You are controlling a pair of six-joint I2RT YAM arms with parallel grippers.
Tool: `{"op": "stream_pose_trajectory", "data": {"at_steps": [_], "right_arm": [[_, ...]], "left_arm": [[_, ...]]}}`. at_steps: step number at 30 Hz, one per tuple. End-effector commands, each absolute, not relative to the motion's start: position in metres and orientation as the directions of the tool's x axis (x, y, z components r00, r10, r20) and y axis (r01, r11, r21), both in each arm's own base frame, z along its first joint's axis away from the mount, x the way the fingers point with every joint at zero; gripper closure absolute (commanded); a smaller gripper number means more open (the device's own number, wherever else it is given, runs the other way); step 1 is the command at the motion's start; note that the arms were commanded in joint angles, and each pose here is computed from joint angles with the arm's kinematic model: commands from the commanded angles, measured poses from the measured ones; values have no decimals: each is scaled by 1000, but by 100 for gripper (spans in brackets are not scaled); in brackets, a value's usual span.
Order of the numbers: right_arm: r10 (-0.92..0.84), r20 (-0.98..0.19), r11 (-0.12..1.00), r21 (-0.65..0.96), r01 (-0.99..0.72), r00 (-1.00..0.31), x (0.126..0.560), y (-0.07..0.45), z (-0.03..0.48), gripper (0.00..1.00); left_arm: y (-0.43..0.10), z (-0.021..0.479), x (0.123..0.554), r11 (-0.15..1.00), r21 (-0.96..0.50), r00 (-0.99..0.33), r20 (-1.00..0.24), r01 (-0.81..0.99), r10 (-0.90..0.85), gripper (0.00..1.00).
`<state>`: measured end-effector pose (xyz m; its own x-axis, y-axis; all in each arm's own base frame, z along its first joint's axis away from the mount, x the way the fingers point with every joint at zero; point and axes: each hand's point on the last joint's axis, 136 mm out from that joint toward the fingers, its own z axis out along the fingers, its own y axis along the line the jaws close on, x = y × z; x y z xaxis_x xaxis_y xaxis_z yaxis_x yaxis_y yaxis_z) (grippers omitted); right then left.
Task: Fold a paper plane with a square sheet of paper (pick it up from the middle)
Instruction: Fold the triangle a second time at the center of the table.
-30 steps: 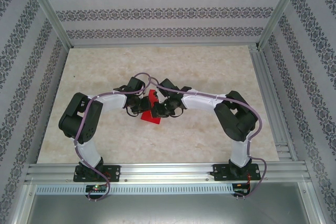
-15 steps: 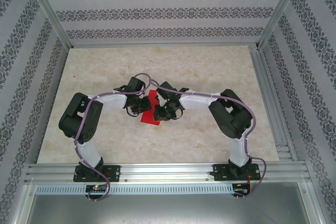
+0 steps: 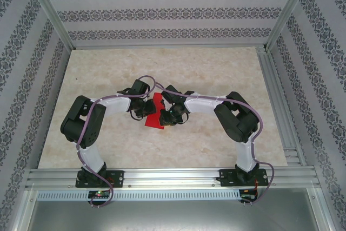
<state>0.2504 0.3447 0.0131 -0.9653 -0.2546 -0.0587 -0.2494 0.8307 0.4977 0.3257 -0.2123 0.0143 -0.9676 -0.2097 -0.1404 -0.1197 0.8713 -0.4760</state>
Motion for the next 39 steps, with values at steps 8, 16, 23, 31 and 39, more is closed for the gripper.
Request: {"op": "stream_pose_trajectory", "data": {"at_steps": [8,16,23,31,39], "right_arm": [[-285,-196,785,514,-346,-938,258,359,59,85],[-308,-154,787,513,-343,-939,252,376,37,85],[-296,-106,833,458,-311,-949,251,361,15,85],[-293,-58,864,412,-290,-954,244,343,1,85],[-308,-25,862,416,-290,-951,232,336,-2,85]], "left_arm": [[-184,-25,297,933,-305,-975,-53,-191,-218,87],[-184,-25,297,932,-307,-975,-52,-192,-218,87],[-184,-25,298,933,-306,-974,-55,-191,-218,87],[-183,-24,298,934,-300,-974,-56,-194,-220,87],[-182,-26,299,936,-294,-974,-54,-196,-221,87]]}}
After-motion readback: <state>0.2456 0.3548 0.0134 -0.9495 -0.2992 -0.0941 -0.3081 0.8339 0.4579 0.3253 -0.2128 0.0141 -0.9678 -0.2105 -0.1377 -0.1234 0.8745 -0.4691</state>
